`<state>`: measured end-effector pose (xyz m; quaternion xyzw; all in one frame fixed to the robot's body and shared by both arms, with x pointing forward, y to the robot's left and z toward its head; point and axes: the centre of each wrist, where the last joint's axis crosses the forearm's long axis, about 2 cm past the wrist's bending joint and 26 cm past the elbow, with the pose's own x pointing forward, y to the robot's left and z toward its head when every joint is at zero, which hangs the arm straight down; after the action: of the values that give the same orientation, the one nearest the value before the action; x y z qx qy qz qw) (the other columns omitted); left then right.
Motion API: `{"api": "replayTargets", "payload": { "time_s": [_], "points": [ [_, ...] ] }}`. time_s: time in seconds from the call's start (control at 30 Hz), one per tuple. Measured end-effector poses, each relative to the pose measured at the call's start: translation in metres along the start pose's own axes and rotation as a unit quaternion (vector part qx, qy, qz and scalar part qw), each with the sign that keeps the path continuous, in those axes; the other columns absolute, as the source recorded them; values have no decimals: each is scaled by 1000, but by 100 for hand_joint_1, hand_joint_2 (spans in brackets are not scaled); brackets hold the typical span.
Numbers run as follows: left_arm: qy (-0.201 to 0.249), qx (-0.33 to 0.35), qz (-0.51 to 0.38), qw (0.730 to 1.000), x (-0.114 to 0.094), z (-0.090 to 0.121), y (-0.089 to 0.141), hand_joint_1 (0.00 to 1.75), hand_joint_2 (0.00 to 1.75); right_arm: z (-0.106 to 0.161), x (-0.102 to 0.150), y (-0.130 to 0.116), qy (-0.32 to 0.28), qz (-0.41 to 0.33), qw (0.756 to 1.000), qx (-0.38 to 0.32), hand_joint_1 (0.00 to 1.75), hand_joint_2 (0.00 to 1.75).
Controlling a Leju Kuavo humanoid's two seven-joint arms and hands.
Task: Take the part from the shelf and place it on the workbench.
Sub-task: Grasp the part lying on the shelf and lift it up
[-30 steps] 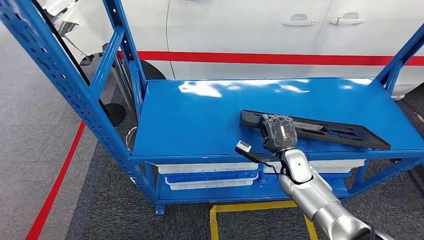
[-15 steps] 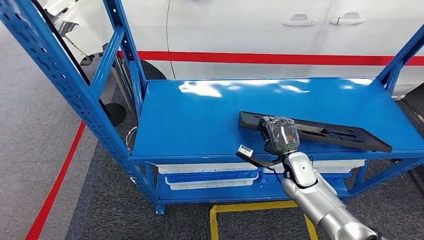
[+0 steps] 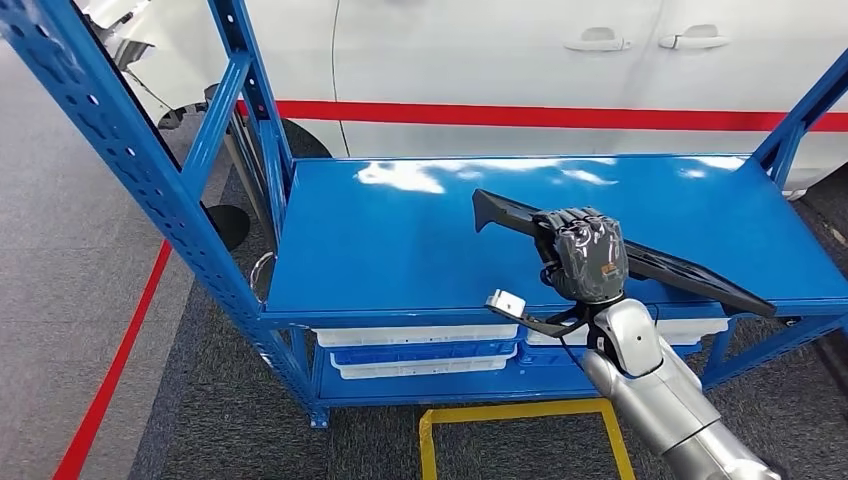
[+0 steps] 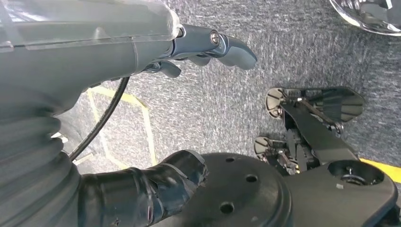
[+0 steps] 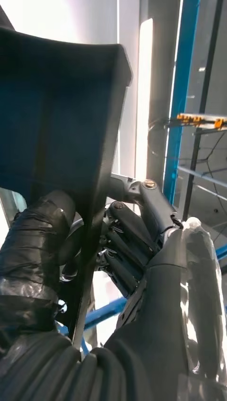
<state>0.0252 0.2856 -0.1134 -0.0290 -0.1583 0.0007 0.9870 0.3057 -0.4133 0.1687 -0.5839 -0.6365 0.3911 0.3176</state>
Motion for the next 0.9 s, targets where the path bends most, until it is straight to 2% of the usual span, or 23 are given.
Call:
{"api": "replayTargets", "payload": {
  "time_s": [0.27, 0.57, 0.9],
  "points": [
    [0, 0, 0, 1000, 1, 0, 0, 0, 175, 5, -2, -2, -6, 11, 1000, -2, 175, 175],
    [-1, -3, -11, 1000, 2, 0, 1, 0, 175, 11, -3, -12, -54, 93, 994, -12, 175, 175],
    [-5, -4, -17, 1000, 3, -1, 3, 0, 175, 9, -4, -34, -79, 104, 990, -50, 175, 175]
  ]
}}
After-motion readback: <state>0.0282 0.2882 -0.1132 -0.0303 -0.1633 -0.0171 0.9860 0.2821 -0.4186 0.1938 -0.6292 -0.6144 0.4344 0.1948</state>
